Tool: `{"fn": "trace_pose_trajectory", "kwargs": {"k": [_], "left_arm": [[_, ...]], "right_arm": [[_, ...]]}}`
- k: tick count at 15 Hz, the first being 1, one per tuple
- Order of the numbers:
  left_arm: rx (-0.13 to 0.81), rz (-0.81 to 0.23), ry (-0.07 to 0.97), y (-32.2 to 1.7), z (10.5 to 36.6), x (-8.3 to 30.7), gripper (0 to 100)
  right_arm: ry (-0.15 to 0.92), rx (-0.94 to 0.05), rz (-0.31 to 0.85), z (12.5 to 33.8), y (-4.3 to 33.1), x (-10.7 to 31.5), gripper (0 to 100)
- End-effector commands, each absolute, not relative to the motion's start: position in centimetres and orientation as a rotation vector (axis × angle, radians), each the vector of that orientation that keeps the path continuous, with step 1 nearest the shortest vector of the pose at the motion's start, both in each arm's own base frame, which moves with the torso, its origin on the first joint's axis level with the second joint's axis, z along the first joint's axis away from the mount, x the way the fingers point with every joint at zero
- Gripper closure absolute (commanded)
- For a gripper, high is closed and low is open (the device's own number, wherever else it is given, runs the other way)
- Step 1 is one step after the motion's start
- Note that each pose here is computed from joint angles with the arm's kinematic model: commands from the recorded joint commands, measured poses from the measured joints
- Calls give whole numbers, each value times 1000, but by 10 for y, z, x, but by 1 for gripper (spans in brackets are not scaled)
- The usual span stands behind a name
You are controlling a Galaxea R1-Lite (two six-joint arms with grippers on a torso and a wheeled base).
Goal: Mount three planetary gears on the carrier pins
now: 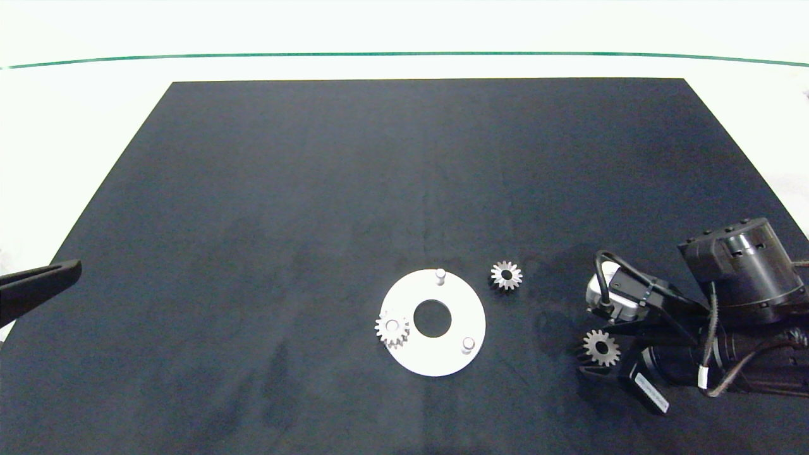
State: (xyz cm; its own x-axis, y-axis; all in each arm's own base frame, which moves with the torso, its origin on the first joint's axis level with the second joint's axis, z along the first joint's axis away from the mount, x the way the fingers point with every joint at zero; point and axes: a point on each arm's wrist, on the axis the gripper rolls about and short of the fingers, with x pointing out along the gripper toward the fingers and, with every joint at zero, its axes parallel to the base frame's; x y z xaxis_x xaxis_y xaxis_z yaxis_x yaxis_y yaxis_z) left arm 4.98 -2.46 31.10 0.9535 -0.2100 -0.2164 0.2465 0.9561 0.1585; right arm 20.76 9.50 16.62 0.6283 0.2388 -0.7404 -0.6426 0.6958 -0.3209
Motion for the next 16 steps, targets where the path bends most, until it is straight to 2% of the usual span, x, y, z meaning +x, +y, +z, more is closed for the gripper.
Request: {"fn": "trace_pose_trajectory", "kwargs": {"k": [1, 16], "left_arm": [[188, -231, 204, -25, 310, 50, 0], [205, -233, 233, -24, 298, 49, 0]], "right_arm": [[722, -618, 542, 167, 95, 207, 43], [720, -615, 542, 160, 94, 206, 73]]}}
